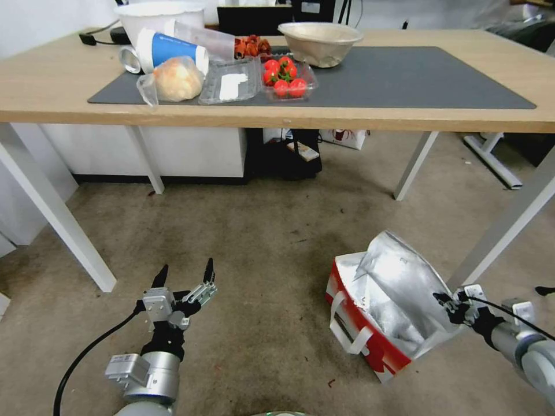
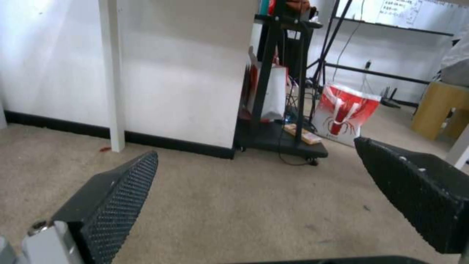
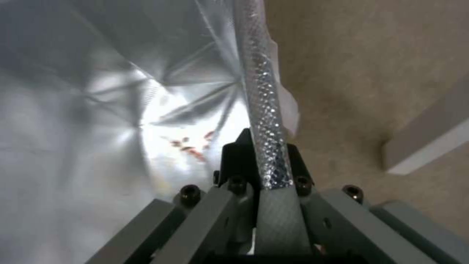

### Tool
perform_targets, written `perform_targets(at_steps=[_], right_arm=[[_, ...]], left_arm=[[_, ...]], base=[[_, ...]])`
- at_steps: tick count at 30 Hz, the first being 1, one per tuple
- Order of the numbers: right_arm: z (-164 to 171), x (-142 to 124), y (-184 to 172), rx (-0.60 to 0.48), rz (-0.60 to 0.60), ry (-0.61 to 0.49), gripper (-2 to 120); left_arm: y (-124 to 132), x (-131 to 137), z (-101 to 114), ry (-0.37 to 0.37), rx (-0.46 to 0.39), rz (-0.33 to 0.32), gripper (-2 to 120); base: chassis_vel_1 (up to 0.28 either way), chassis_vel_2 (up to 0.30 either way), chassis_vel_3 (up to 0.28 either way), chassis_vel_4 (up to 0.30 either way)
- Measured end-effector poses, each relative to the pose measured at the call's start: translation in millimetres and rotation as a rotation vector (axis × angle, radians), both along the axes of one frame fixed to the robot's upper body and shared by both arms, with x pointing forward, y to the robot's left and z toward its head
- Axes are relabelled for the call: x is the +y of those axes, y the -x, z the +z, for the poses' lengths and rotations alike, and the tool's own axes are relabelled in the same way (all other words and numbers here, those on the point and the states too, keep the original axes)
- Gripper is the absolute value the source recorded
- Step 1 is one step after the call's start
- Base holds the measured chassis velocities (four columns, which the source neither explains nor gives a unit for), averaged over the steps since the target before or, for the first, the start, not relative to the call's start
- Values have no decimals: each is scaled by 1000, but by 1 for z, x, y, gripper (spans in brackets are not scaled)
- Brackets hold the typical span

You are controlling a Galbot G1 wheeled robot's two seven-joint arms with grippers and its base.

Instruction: Pick up the food delivery bag from the floor and place it on the table.

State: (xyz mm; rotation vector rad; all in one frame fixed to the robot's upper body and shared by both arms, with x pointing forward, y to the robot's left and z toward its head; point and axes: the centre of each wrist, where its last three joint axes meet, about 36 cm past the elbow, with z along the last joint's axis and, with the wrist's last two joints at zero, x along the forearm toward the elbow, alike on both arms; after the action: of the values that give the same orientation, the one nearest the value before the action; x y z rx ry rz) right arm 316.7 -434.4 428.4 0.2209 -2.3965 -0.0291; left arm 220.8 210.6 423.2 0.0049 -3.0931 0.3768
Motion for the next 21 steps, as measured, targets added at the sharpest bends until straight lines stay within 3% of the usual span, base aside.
perform_targets(at_steps=[5,13,19,21], right_arm=[[30,21,-5,32,12,-100,0],[60,38,-9,20,105,-128,0],[88,48,-9,31,269,-146,0],[101,48,-15,29,378,-172,0]], left_arm=[[0,2,1,-3,-4,8,100],[-1,4,1,-6,-5,13,100],[-1,7,4,-9,-14,23,100],[-1,8,6,-8,-18,32,100]], base=[[0,0,0,0],[0,0,0,0],[0,0,0,0],[0,0,0,0]])
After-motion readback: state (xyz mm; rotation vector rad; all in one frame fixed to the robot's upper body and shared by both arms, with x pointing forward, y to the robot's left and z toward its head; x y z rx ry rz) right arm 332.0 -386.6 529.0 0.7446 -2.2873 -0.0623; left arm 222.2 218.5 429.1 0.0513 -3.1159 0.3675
